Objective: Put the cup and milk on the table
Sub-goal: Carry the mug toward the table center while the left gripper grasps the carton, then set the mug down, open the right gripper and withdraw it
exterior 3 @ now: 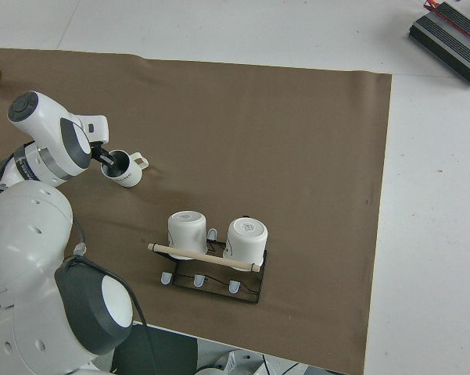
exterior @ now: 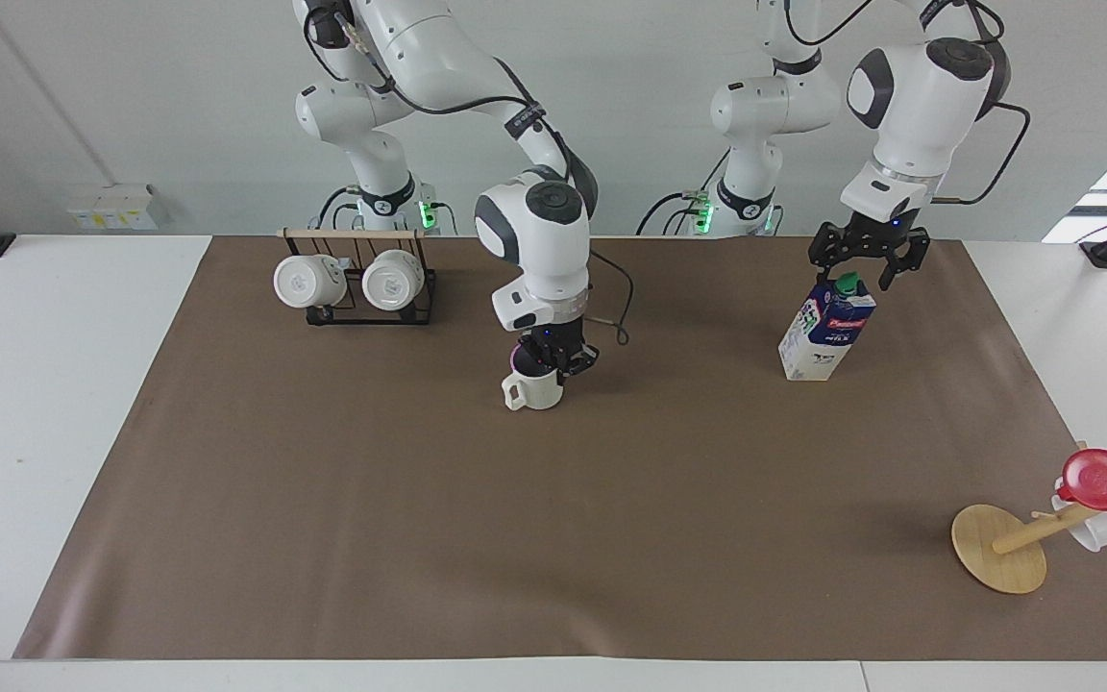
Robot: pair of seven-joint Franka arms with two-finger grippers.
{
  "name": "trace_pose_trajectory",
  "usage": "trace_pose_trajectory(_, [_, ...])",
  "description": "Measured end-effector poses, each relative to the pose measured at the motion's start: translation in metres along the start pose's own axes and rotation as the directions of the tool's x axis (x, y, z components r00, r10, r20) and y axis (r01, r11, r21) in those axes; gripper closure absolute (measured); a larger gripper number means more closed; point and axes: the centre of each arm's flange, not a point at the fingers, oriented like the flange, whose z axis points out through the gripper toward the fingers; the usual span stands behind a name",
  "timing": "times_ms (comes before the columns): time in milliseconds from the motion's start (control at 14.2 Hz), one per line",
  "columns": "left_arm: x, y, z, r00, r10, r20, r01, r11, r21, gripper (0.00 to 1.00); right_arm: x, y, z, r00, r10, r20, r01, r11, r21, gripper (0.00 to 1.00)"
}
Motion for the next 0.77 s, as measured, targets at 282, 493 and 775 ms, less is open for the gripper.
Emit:
trace_pose_trajectory(282, [-0.002,0.000,0.004,1.000,0.002,0.002,-0.002,1.000,0.000,0.00,0.003,-0.001,0.001,1.000,0.001,-0.008,-0.001,1.000,0.011,0.39])
trace_pose_trajectory(493, [-0.004,0.000,0.013,1.000,0.002,-0.006,-0.002,1.000,0.002,0.00,0.017,0.000,-0.028,0.999,-0.012,-0.042,0.014,0.999,0.045,0.02])
trace_pose_trajectory(775, [-0.007,0.001,0.022,1.000,0.002,-0.008,-0.002,1.000,0.002,0.00,0.049,0.031,-0.093,0.993,-0.088,-0.075,0.091,0.995,0.045,0.00])
